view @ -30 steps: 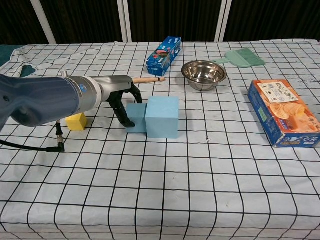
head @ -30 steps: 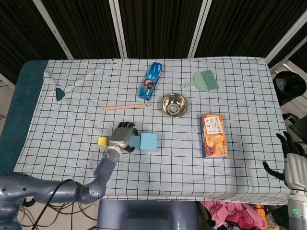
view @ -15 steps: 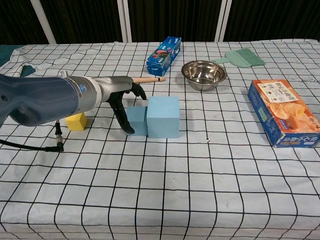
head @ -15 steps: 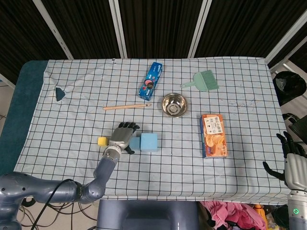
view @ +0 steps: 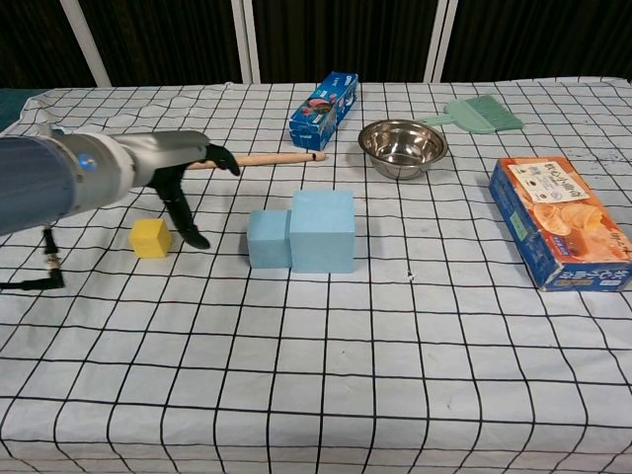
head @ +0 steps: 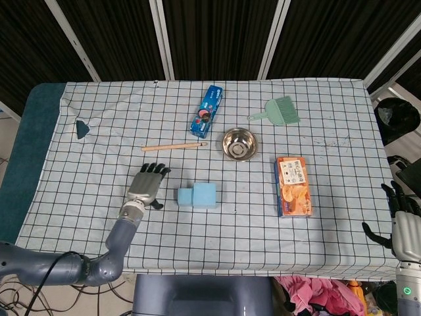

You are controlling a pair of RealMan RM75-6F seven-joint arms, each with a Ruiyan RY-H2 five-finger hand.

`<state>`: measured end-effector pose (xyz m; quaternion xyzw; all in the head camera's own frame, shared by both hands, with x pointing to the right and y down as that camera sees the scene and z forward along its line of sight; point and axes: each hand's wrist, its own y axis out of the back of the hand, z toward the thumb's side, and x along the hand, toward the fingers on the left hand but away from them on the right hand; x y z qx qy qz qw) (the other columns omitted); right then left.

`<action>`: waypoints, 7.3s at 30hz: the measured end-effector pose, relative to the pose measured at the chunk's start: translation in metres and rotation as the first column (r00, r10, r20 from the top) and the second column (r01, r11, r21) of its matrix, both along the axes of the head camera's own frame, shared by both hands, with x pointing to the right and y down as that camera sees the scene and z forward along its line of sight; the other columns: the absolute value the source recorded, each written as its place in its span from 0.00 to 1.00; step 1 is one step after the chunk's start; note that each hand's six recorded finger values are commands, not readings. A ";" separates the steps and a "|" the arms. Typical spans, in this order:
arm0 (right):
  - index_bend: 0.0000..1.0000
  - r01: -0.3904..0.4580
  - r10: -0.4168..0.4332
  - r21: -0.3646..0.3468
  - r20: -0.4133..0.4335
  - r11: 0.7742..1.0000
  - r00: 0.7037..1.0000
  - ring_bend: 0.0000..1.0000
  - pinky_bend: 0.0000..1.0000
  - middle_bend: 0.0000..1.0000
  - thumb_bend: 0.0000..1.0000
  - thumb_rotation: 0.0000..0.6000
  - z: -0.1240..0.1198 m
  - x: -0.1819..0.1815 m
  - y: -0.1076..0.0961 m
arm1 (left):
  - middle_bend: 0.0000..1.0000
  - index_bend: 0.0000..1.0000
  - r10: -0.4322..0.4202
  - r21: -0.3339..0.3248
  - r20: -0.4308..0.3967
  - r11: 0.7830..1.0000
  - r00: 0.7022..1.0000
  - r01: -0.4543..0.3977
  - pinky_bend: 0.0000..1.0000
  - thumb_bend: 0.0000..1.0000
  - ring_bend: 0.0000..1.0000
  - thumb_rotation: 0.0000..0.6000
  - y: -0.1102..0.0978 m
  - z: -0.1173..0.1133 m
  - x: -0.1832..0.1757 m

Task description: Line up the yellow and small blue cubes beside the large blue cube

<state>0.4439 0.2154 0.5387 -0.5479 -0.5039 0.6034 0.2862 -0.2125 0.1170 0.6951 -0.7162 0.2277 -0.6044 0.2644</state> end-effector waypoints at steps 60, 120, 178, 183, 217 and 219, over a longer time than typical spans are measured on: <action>0.10 -0.006 0.006 -0.015 -0.020 1.000 1.000 0.17 0.12 0.02 0.19 1.00 0.004 0.001 0.000 | 0.09 0.48 -0.024 -0.034 0.037 0.999 0.999 0.025 0.00 0.34 0.00 1.00 0.000 0.024 -0.051; 0.10 -0.004 0.004 -0.012 -0.005 1.000 1.000 0.17 0.12 0.02 0.19 1.00 0.003 0.001 0.000 | 0.09 0.46 0.005 -0.039 0.022 0.999 1.000 -0.004 0.00 0.28 0.00 1.00 0.011 0.024 0.049; 0.10 -0.011 0.011 -0.009 -0.015 1.000 1.000 0.17 0.12 0.02 0.19 1.00 0.000 0.002 0.000 | 0.07 0.24 0.072 -0.114 -0.016 0.991 0.997 -0.074 0.00 0.20 0.00 1.00 0.049 0.019 -0.001; 0.10 -0.013 0.013 -0.010 -0.012 1.000 1.000 0.17 0.12 0.02 0.19 1.00 0.000 0.003 0.000 | 0.07 0.23 0.073 -0.123 -0.018 0.990 0.997 -0.075 0.00 0.20 0.00 1.00 0.050 0.022 0.005; 0.10 -0.008 0.008 -0.017 -0.018 1.000 1.000 0.17 0.12 0.02 0.19 1.00 0.002 0.003 0.000 | 0.07 0.12 0.010 0.049 0.033 0.999 0.999 -0.011 0.00 0.20 0.00 1.00 0.028 -0.021 -0.041; 0.09 -0.006 0.005 -0.019 -0.023 1.000 1.000 0.17 0.12 0.02 0.19 1.00 0.003 0.002 0.000 | 0.06 0.09 -0.018 0.104 0.022 0.994 1.000 0.016 0.00 0.18 0.00 1.00 0.026 -0.034 -0.061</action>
